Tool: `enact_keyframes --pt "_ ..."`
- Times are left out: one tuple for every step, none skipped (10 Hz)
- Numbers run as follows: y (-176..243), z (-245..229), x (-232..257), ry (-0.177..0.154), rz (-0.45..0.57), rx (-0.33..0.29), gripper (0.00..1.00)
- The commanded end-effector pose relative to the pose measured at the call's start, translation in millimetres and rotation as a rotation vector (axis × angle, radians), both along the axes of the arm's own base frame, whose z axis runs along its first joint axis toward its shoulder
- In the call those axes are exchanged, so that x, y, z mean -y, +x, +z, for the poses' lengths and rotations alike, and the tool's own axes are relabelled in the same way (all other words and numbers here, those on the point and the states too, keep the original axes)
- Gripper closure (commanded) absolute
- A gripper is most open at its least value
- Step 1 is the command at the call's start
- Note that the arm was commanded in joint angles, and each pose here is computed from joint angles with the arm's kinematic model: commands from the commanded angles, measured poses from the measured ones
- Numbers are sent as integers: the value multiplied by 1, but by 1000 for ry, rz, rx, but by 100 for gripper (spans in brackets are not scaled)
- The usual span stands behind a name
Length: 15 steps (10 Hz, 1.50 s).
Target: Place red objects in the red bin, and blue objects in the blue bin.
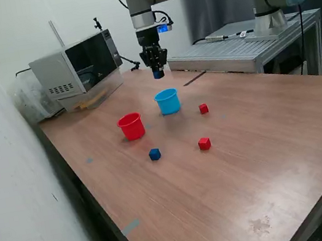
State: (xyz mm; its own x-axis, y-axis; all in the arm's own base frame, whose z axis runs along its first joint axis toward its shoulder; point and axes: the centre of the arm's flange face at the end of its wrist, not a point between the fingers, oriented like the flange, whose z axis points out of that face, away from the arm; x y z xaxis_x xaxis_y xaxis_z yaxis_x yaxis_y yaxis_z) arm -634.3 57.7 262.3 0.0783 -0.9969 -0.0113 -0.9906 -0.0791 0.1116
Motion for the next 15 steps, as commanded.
enact_keyframes --pt "1 -7 -18 -4 -22 10 100" --pt "0 -15 -19 -7 -24 21 100" --pt "0 -25 -19 -11 -24 37 100" --pt "-1 -34 -21 -11 -25 48 100" --pt "-1 -36 -22 -5 -26 54 0" --pt "-3 -37 -27 -4 -32 56 0" --pt "2 -39 -43 0 -59 64 0" --pt "2 -39 -48 15 -66 68 0" --pt "3 -39 -47 16 -65 69 0" --pt "3 -35 -38 18 -62 67 0" --pt "7 -31 -28 16 -79 65 0" --pt "11 -25 6 12 -120 59 0" --pt "15 -20 23 4 -165 56 0" --pt "21 -19 43 -3 -203 57 0" --pt "26 -21 56 -13 -281 65 0"
